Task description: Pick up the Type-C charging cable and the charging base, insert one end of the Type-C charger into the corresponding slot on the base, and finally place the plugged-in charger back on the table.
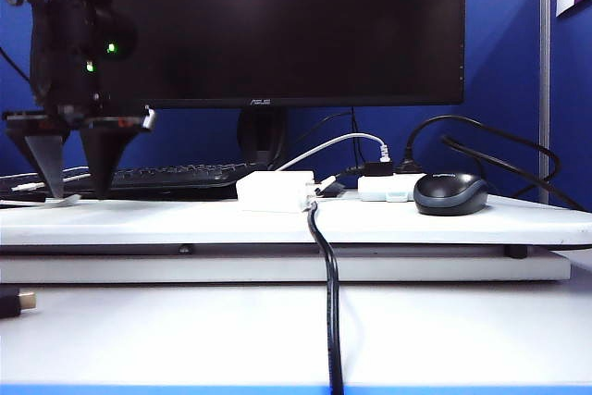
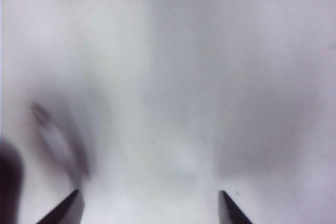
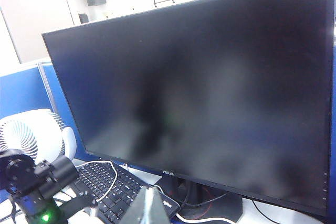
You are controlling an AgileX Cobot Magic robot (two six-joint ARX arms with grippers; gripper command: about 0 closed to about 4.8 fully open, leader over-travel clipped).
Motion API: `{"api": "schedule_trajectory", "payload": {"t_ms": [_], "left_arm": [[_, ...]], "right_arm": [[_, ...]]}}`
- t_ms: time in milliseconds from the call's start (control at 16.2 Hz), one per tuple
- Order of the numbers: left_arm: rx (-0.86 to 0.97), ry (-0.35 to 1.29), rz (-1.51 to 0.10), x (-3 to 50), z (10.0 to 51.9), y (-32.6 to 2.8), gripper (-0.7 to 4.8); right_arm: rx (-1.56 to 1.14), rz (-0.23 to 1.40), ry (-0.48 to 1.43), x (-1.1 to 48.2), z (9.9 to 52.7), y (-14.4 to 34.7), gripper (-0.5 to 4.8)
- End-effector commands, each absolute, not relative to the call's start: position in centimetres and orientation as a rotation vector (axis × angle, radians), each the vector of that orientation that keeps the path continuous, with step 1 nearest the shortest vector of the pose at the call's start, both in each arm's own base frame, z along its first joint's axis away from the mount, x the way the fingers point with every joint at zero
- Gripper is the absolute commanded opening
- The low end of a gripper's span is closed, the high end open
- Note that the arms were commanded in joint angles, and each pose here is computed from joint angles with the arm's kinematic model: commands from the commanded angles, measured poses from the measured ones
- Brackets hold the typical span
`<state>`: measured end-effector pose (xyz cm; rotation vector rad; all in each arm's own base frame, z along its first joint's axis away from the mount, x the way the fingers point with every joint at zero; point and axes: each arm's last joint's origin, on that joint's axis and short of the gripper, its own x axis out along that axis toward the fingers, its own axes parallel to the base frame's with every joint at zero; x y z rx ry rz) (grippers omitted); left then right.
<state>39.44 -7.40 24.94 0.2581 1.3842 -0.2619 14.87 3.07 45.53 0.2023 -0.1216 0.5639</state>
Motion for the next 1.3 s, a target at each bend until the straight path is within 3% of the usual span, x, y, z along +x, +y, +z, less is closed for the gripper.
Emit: {"api": "schedule_trajectory", "payload": {"t_ms": [62, 433, 619, 1299], "left_arm": [[0.260, 1.344, -0.269, 39.4, 25.7, -7.4, 3.35], [0.319, 1.267, -0.183, 40.1, 25.9, -7.3, 3.33], [0.327, 1.221, -0.190, 40.5, 26.0, -7.4, 3.05], [0.244, 1.283, -0.129, 40.8, 24.6, -7.4, 3.05]], "right_arm": [[0.202, 0.571, -0.138, 14.7, 45.8, 3.1, -0.01], [0.202, 0.571, -0.138, 14.7, 45.8, 3.1, -0.01], [0.202, 0.571, -0.138, 14.7, 45.8, 3.1, -0.01], [0.202, 0.572, -0.138, 14.7, 45.8, 3.1, -0.01]]}}
